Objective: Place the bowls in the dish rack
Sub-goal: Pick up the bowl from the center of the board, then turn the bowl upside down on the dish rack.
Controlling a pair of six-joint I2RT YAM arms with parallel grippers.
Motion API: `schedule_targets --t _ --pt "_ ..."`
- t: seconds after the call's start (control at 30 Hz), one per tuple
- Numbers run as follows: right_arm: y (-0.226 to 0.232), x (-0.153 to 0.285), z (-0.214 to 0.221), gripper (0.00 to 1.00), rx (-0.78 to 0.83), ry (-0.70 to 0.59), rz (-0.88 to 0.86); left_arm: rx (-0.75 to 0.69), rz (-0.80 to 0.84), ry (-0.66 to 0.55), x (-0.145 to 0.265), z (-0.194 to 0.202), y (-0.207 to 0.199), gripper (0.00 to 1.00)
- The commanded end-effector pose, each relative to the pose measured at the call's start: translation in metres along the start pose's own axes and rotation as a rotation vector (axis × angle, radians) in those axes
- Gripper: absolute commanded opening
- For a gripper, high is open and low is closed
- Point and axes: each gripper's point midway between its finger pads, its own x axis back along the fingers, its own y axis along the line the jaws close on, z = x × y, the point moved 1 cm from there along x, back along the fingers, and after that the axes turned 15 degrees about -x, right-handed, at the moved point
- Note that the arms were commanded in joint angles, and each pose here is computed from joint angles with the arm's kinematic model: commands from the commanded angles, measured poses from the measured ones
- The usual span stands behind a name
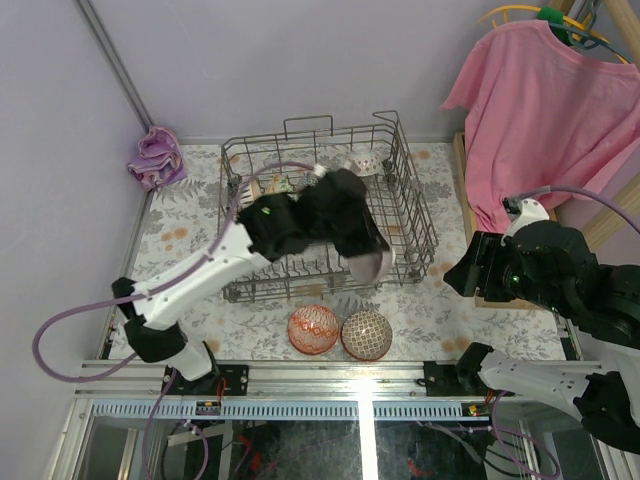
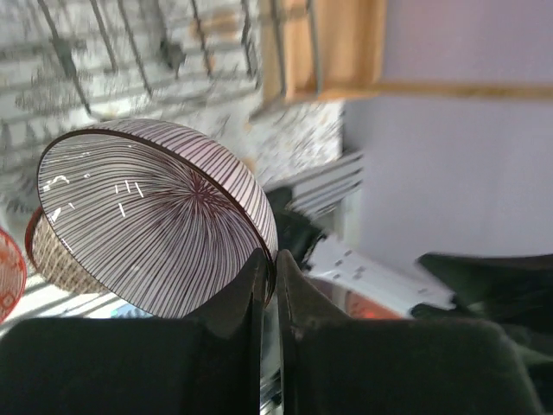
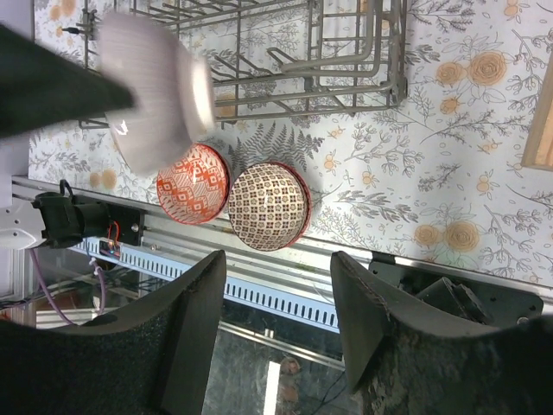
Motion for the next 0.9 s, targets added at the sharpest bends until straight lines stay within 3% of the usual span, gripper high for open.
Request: schedule_targets --t 0.0,0.4,0.6,0.87 --pt "0.017 0.002 -0.012 0.58 0.010 -0.033 -0.052 0.054 0.258 -0.132 0.029 -0.067 -0.013 0.00" --pt "0.069 -0.025 -0.052 0.59 0.123 -0.095 -0.025 0.072 0.628 -0.230 -0.004 -0.187 -0.015 0.00" --pt "0.103 -0.054 -0.078 0.60 0.175 -0.091 0.009 0.094 0.725 -0.265 -0.033 -0.219 0.008 0.00" --pt "0.097 -0.098 -0.123 0.58 0.051 -0.021 0.048 0.124 0.778 -0.279 -0.080 -0.228 0.053 0.00"
